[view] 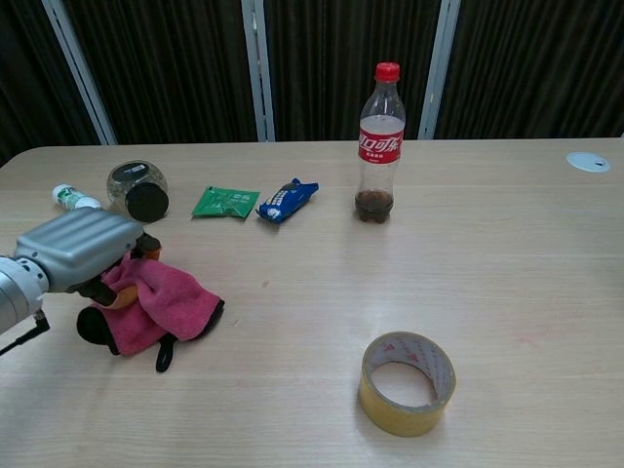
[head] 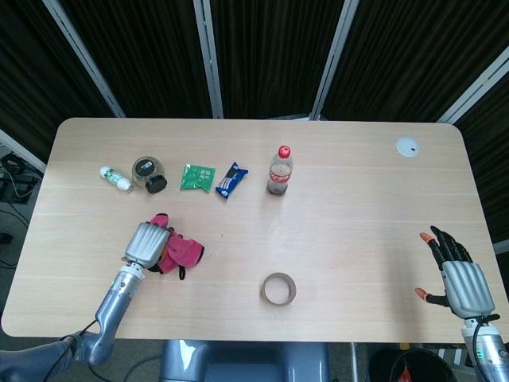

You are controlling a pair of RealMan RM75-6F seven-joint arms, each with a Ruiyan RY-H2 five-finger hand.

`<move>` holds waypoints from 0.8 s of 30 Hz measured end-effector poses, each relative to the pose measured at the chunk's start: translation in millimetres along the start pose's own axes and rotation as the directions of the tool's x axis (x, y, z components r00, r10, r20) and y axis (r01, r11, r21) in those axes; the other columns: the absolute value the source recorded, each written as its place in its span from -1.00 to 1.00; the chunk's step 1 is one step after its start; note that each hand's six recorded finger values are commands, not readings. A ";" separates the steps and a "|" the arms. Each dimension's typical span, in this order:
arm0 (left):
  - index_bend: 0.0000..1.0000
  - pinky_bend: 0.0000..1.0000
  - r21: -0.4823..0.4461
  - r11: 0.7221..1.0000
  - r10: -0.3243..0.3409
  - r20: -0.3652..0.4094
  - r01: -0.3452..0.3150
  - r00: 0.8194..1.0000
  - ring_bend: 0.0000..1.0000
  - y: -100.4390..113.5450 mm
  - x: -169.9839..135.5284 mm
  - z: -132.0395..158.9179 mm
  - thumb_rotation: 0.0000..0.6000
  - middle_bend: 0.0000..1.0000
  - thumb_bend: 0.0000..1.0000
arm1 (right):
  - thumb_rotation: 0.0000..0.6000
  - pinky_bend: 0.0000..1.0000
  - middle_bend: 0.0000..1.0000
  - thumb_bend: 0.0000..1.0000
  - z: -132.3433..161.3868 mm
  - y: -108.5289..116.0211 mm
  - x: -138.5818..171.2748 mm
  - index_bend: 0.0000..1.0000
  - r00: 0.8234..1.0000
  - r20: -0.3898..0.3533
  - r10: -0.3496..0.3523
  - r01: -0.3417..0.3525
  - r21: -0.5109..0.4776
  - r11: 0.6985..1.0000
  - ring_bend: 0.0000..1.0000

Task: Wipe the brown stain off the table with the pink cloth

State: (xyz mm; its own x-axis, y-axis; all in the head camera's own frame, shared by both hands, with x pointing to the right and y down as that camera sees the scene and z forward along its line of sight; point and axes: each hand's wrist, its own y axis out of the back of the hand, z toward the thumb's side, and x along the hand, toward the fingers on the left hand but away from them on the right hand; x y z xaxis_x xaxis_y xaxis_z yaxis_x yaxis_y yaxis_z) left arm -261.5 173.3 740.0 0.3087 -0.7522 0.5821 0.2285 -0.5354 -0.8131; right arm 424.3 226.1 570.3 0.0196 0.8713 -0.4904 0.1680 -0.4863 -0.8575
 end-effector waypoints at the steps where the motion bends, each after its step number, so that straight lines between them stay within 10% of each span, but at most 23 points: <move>1: 0.65 0.16 -0.005 1.000 0.001 0.016 -0.001 1.000 0.05 -0.2 0.6 9.0 1.00 0.24 0.32 | 1.00 -0.73 -1.00 -1.00 -0.6 0.1 0.0 -0.80 1.000 0.002 0.000 0.000 -0.001 1.000 -1.00; 15: 0.66 0.16 -0.070 0.997 0.051 0.184 -0.038 0.982 0.05 14.5 22.7 122.2 1.00 0.25 0.32 | 1.00 -0.73 -1.00 -1.00 -3.8 1.9 1.3 -0.80 1.000 0.016 0.001 0.000 -0.025 1.000 -1.00; 24: 0.66 0.16 -0.006 0.998 0.061 0.184 -0.061 0.981 0.05 12.8 47.8 128.8 1.00 0.25 0.32 | 1.00 -0.73 -1.00 -1.00 -8.5 0.8 -0.6 -0.80 0.999 0.033 0.008 -0.007 -0.035 0.999 -1.00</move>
State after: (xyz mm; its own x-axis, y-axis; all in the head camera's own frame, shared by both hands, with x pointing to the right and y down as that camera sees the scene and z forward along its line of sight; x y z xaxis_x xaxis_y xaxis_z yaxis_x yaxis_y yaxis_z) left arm -125.0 180.0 758.4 0.4865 -0.7002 0.5225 0.2035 -0.4908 -0.8472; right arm 432.8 225.8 571.3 -0.0112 0.8646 -0.5024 0.2026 -0.4900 -0.8478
